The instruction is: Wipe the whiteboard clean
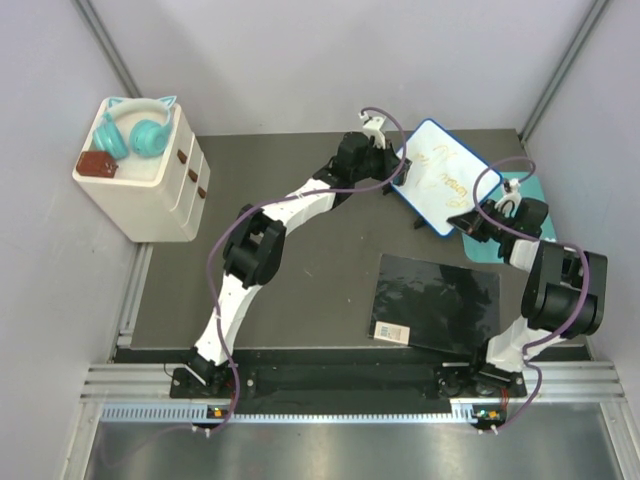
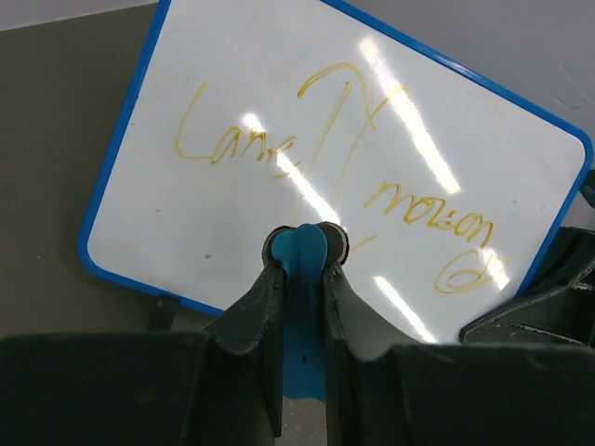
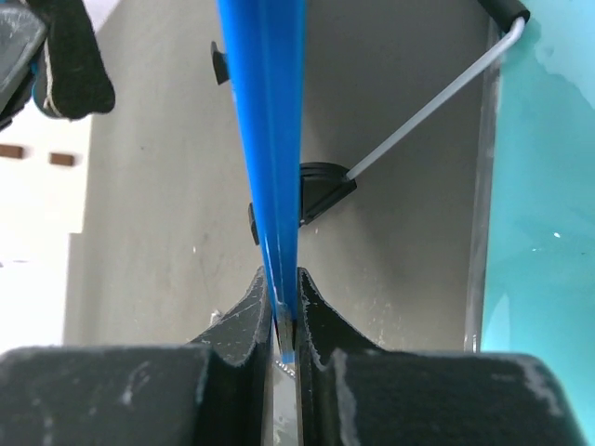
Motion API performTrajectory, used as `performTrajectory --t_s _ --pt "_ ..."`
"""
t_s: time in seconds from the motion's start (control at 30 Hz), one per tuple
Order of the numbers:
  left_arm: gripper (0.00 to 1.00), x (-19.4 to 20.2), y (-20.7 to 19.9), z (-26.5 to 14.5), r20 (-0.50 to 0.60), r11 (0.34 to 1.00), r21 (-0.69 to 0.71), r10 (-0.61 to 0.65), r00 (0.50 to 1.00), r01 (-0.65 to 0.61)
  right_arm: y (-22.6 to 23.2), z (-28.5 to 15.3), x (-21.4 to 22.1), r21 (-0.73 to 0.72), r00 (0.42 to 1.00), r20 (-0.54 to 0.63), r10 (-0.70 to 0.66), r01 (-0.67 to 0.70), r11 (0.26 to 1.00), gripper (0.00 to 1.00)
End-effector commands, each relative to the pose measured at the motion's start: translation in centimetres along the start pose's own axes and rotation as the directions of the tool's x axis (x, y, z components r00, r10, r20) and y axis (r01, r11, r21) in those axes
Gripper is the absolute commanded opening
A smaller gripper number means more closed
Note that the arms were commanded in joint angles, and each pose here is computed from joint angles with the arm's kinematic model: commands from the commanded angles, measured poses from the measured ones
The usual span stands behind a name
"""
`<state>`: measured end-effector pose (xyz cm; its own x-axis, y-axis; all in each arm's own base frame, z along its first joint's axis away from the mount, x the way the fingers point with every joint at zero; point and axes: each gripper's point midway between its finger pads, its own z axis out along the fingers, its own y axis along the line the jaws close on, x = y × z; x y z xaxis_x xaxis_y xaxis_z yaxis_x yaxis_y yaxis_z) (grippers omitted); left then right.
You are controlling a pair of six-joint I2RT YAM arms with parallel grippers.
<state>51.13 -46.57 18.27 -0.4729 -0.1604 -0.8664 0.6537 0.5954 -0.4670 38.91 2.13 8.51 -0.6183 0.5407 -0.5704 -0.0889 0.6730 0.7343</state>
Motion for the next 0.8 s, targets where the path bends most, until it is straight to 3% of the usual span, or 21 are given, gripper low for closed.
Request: performTrajectory --t_s 0.0,0.27,0.5,0.77 --pt "0.00 -2.0 -0.8 0.3 0.071 0.999 0.023 0.029 0.997 -0.031 -1.2 -0.4 1.2 0.137 0.997 -0.058 -0.051 0.059 0.989 0.00" --pt "0.00 -2.9 -1.7 0.6 0.109 0.997 0.063 0.035 0.993 -0.042 -1.3 -0.9 2.6 0.174 0.993 -0.096 -0.062 0.078 0.982 0.00" --pt "0.00 1.0 -3.7 2.6 -0.008 0.961 0.078 0.267 0.964 -0.265 -0.5 -1.2 3.2 0.187 0.986 -0.112 -0.120 0.139 0.972 0.00" --pt "0.00 4.4 -8.1 3.2 -0.017 0.930 0.224 0.301 0.953 -0.290 0.3 -1.3 3.4 0.164 0.981 -0.116 -0.156 0.173 0.971 0.00"
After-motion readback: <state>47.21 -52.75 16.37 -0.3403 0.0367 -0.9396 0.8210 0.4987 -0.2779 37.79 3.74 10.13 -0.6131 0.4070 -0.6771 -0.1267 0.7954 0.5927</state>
